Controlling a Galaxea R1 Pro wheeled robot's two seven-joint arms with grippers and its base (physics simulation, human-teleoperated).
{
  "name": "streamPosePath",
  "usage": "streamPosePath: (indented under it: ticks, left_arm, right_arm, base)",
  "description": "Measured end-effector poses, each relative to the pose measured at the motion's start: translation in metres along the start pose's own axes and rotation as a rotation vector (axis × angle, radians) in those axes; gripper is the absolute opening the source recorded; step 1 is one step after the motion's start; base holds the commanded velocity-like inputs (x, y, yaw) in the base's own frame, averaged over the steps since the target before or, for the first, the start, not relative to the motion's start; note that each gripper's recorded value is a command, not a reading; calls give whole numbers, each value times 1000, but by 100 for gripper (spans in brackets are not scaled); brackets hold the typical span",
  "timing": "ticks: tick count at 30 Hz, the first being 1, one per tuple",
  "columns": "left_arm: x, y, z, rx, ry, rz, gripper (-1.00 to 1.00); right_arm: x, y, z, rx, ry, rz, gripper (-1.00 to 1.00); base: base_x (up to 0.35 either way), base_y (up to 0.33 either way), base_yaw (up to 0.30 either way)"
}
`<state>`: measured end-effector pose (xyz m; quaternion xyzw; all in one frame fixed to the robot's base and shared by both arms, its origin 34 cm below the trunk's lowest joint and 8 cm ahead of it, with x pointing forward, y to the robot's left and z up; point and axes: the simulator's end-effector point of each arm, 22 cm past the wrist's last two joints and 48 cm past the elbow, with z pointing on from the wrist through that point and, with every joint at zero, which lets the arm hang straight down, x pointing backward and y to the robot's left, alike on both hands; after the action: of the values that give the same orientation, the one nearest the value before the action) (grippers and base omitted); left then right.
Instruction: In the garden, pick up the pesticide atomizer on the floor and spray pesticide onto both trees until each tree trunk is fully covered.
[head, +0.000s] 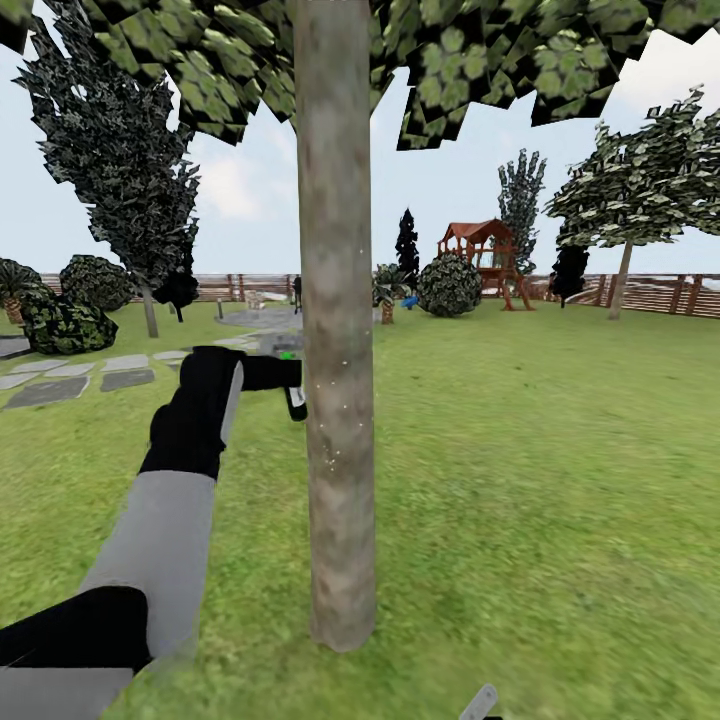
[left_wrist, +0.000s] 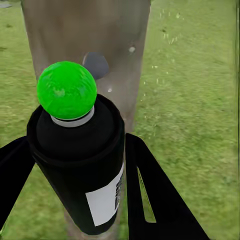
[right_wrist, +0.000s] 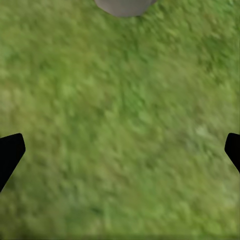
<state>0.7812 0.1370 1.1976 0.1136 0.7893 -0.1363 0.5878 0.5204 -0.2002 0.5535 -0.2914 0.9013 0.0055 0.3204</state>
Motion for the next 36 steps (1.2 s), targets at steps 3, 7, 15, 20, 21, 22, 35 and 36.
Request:
streamPosePath:
  ticks: [3,7,15,20,21,22,35,36]
  left_arm:
    - [-56,-24,1,40,-19,23,-100]
    - [-118,-39,-11,50,-55,61,-100]
    - [-205,-59,-46,53,-125,117,-100]
    - [-248,-73,-69,53,-146,147,-100]
    - [-254,-75,-73,53,-154,151,-100]
    - [-258,-76,-75,52,-159,154,-100]
    - [-232,-73,-53,55,-68,141,-100]
    - [-227,-72,-50,56,-52,138,-100]
  right_arm:
    - [0,0,0,0,0,0,100]
    - [0,0,0,0,0,0,100]
    - [0,1,0,-2,0,0,100]
    - [-4,11,1,-16,-3,-1,100]
    - [-4,11,1,-16,-3,0,100]
    - [-4,12,1,-17,-3,0,100]
    - [-5,12,1,-17,-4,0,100]
    - [-5,12,1,-17,-4,0,100]
  base:
    - [0,0,0]
    - [0,0,0]
    - [0,0,0]
    - [0,0,0]
    - [0,0,0]
    - [0,0,0]
    - [0,0,0]
    - [0,0,0]
